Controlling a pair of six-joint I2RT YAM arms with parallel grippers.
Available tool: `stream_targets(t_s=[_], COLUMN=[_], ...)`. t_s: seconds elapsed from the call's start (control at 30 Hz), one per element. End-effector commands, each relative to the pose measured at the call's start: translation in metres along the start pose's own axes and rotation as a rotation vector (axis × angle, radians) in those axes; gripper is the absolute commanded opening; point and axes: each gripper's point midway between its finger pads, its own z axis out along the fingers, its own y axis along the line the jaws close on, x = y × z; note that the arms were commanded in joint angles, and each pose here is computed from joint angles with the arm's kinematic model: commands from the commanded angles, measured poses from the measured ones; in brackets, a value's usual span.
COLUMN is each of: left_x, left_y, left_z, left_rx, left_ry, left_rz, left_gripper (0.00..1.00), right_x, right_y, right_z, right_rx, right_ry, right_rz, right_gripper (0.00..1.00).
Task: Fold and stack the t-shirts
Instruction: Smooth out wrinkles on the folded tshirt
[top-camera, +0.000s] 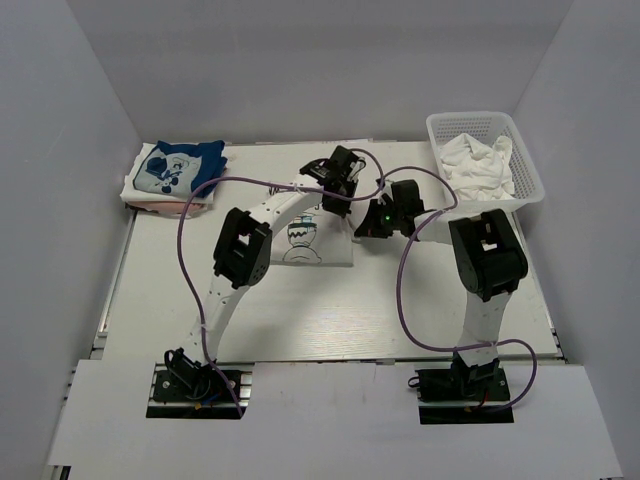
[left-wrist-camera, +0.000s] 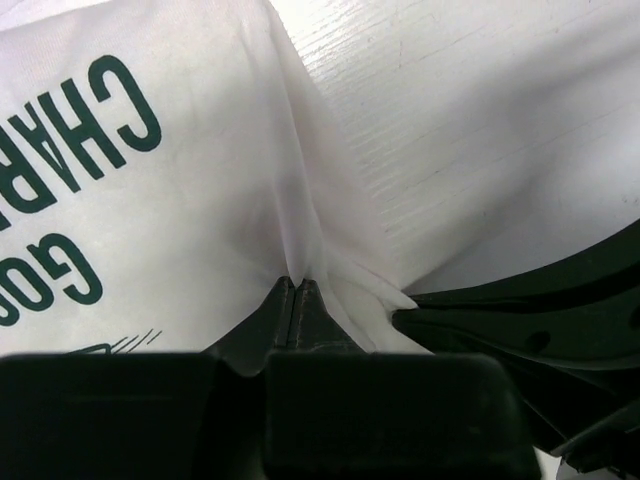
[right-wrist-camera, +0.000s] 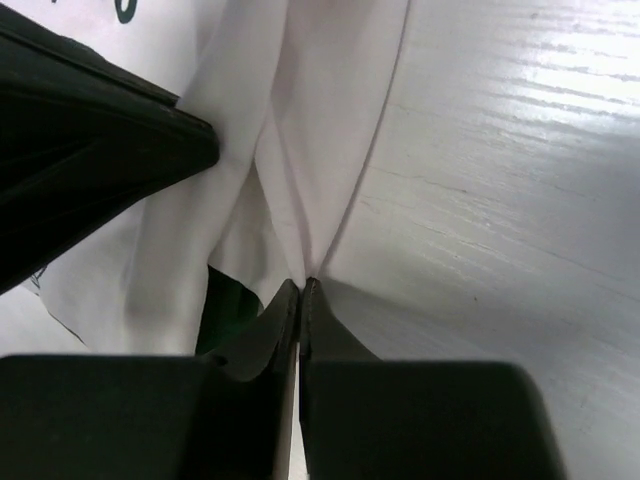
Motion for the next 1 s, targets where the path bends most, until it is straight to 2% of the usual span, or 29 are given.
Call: stream_targets(t_s=[0.0, 0.23, 0.27, 0.3, 0.4, 0.47, 0.63, 0.8, 0.97], left_x=[-0.048, -0.055, -0.058, -0.057, -0.060, -0.064, -0.063, -0.049, -0.050], left_y=[-0.014, -0.018, -0.017, -0.017, -0.017, -0.018, -0.016, -0.017, -0.021], left_z=[-0.052, -0.074, -0.078, -0.081, -0.090, -0.097, -0.098, -0.070, -0.054], left_rx=[0.045, 0.067, 0.060, 0.061, 0.066, 0.071, 0.086, 0.092, 0.106], left_ry=[-0.175, -0.222, -0.233, -0.233, -0.251, -0.271, -0.268, -0.206, -0.185], left_rz=[0.004, -0.006, -0.007, -0.017, -0.017, -0.017, -0.021, -0.028, -0.027], left_gripper=[0.00, 0.00, 0.00, 0.00, 0.00, 0.00, 0.00, 0.00, 0.00], right_x=[-0.019, -0.039, -0.057, -0.046, -0.055, -0.047, -0.053, -0.037, -0.005], right_y=[0.014, 0.041, 0.053, 0.051, 0.064, 0.064, 0.069, 0.048, 0.021], right_z=[0.000, -0.022, -0.031, -0.031, -0.036, -0.029, -0.018, 0.008, 0.028], right_rx=[-0.057, -0.162, -0.200, -0.205, -0.260, -0.285, -0.344, -0.274, -0.217], right_ry=[-0.055, -0.194, -0.272, -0.265, -0.297, -0.261, -0.263, -0.162, -0.046], right_rz=[-0.041, -0.060, -0.104, -0.095, -0.116, -0.103, -0.109, -0.112, -0.051], right_gripper=[0.00, 0.00, 0.00, 0.00, 0.00, 0.00, 0.00, 0.00, 0.00])
